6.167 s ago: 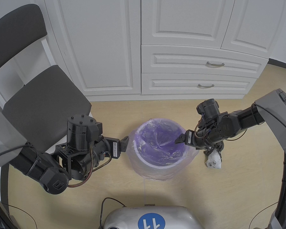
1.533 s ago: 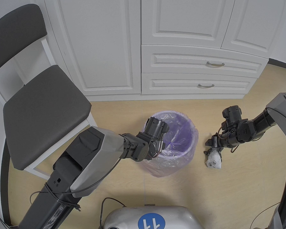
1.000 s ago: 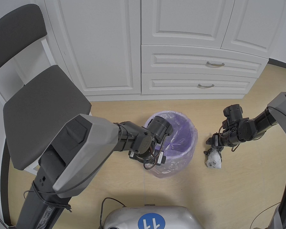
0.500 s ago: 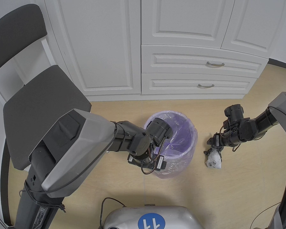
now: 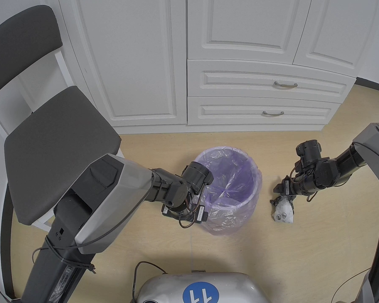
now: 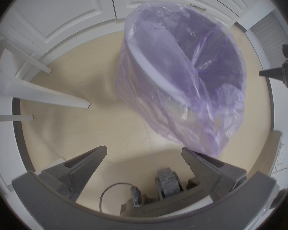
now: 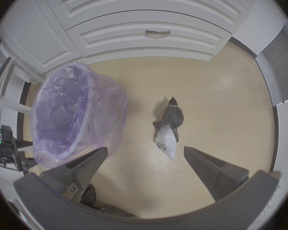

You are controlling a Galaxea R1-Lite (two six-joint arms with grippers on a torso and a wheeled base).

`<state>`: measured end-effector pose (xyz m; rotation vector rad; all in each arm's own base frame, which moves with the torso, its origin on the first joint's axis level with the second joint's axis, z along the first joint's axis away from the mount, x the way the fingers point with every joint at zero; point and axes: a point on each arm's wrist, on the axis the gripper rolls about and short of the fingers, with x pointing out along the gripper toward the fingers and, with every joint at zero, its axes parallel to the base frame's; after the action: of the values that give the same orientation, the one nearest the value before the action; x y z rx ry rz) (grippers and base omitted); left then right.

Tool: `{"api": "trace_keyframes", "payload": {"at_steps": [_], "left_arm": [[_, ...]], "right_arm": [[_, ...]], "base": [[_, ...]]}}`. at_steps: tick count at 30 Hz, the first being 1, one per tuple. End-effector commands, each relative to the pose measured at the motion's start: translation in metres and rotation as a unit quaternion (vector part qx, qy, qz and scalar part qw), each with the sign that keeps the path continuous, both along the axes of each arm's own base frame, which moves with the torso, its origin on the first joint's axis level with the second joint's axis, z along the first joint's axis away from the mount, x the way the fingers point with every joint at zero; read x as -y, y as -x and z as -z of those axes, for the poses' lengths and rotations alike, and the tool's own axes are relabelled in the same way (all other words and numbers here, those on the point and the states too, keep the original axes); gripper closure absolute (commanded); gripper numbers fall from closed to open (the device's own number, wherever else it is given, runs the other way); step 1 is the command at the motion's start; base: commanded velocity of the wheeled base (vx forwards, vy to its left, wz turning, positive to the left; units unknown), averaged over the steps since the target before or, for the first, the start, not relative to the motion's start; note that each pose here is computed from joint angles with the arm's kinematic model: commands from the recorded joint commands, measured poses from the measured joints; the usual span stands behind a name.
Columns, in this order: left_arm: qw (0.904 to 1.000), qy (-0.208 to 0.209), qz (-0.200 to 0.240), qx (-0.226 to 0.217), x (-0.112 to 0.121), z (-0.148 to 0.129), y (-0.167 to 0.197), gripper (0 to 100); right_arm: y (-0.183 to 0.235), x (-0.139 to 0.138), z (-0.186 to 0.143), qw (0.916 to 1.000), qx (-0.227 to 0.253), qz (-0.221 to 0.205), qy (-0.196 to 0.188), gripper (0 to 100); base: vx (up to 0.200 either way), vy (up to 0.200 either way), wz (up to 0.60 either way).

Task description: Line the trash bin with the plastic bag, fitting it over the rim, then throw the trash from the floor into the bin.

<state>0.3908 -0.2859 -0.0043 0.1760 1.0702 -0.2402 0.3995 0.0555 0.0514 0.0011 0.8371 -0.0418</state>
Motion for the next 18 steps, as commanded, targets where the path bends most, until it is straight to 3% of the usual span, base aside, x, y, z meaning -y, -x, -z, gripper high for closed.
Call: {"api": "trace_keyframes", "payload": {"at_steps": [1, 3, 12, 18], "left_arm": [[0.9989, -0.002, -0.036, 0.029, -0.007, 0.043, -0.032, 0], [0.9988, -0.002, -0.041, 0.029, -0.013, 0.055, -0.037, 0], [0.995, 0.038, -0.06, 0.07, -0.03, 0.055, -0.059, 0], [0.9906, 0.045, -0.084, 0.099, -0.05, 0.076, -0.076, 0]], "right_arm": [[-0.004, 0.002, 0.014, 0.9999, -0.014, 0.003, 0.002, 0], [-0.004, 0.002, 0.015, 0.9999, -0.016, 0.003, 0.002, 0], [-0.008, 0.005, 0.028, 0.9995, -0.03, 0.005, 0.007, 0], [-0.008, 0.004, 0.033, 0.9993, -0.035, 0.005, 0.008, 0]], "base": [[0.0, 0.0, 0.0], [0.0, 0.0, 0.0], [0.0, 0.0, 0.0], [0.0, 0.0, 0.0]]}}
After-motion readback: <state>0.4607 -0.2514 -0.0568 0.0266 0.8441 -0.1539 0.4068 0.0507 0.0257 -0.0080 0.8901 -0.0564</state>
